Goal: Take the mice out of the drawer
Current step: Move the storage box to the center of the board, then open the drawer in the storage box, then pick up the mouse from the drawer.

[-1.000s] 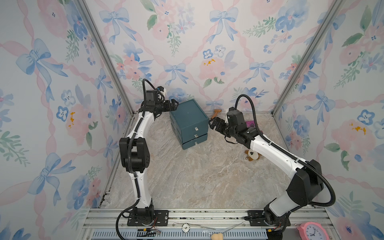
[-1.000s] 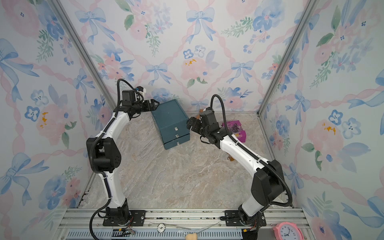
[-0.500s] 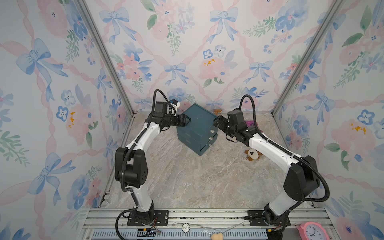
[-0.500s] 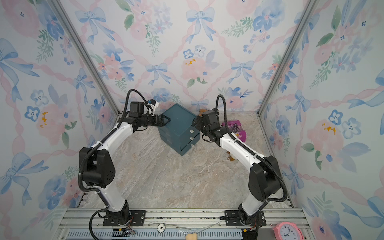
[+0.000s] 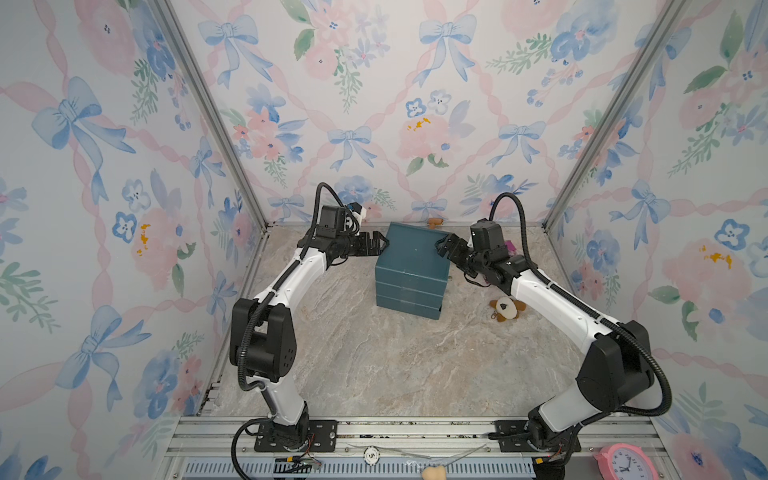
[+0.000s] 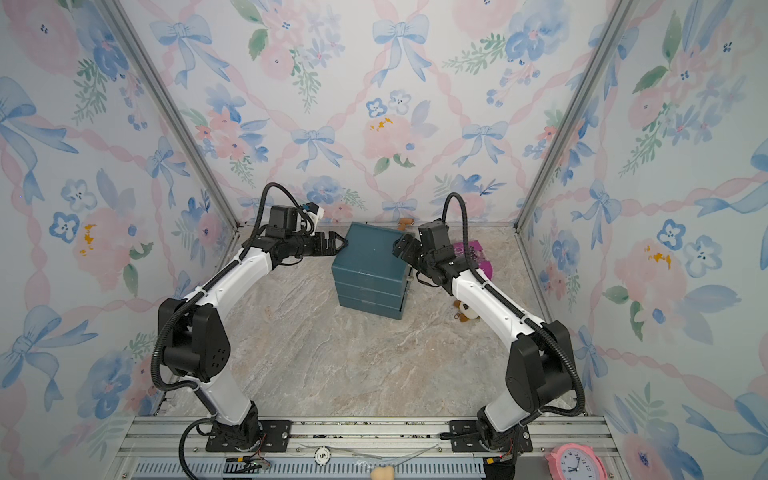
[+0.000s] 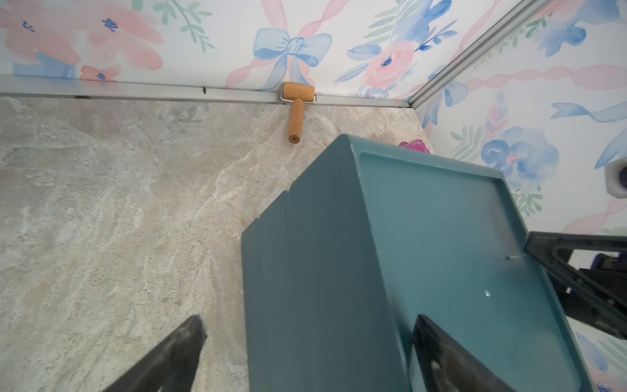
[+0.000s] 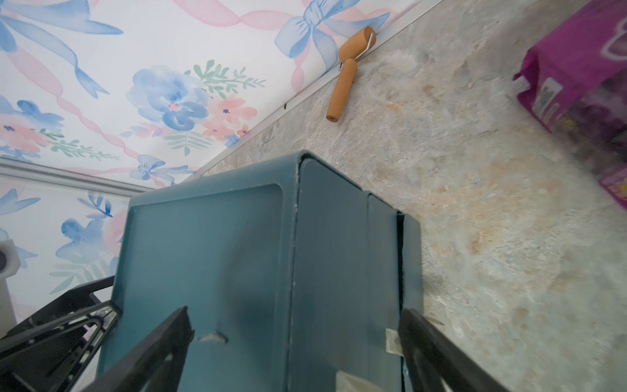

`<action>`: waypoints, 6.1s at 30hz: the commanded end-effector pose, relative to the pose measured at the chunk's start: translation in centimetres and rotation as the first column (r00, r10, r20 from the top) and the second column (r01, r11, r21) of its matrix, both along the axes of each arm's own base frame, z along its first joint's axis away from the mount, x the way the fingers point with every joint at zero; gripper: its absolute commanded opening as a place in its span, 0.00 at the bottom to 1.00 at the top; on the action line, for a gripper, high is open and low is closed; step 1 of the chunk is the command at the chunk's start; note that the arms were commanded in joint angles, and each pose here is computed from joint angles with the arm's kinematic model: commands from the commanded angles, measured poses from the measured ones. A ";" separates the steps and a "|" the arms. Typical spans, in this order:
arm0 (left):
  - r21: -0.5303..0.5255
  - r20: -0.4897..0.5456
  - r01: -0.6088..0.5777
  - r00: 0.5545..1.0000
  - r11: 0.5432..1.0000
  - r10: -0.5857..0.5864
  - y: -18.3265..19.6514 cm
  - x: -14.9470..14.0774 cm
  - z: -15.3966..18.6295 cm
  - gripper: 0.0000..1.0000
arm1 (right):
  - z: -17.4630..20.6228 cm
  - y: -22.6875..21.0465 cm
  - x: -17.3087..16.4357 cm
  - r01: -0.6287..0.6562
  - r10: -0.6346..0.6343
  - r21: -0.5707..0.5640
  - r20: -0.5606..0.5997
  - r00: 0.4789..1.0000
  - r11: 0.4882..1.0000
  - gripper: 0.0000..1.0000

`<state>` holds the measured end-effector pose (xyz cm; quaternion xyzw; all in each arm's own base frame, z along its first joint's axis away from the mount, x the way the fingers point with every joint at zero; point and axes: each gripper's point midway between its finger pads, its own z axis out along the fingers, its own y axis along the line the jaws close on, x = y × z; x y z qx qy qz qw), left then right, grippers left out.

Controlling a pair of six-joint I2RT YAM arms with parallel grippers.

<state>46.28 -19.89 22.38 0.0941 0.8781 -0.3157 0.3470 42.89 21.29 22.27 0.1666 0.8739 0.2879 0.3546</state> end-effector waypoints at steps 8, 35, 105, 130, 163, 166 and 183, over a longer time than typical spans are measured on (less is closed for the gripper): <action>-0.095 -0.137 0.032 0.990 0.995 -0.044 -2.7 -7.2 -0.3 0.98 | 0.2 7.0 -4.7 -0.319 0.318 -0.028 -0.021 0.948 0.947 0.96; 0.153 -0.141 -0.370 0.910 0.917 0.390 8.2 -11.7 -2.0 0.98 | 0.2 19.1 -9.5 -0.573 0.572 -0.006 -0.035 0.819 0.820 0.96; 0.238 0.123 -0.447 0.895 0.862 0.430 4.4 -6.2 0.0 0.98 | -1.0 16.6 -6.9 -0.605 0.669 0.511 0.077 0.739 0.610 0.18; 0.245 0.107 -0.369 0.930 0.897 0.353 4.2 -6.3 -0.4 0.98 | -3.8 2.4 -6.8 -0.391 0.445 0.345 -0.090 0.891 0.853 0.00; 0.189 0.214 -0.335 0.932 0.923 0.294 2.9 -6.6 4.6 0.98 | 7.9 3.3 -6.5 0.002 0.017 -0.294 0.060 0.998 0.956 0.73; 0.180 0.227 -0.331 0.930 0.926 0.288 2.9 -6.9 4.9 0.98 | 6.3 6.0 -5.5 -0.008 0.018 -0.332 0.029 0.999 0.943 0.79; 0.184 0.238 -0.326 0.930 0.927 0.280 4.3 -8.8 4.5 0.98 | -0.2 10.8 -3.9 -0.024 -0.014 -0.416 -0.087 0.996 0.909 0.79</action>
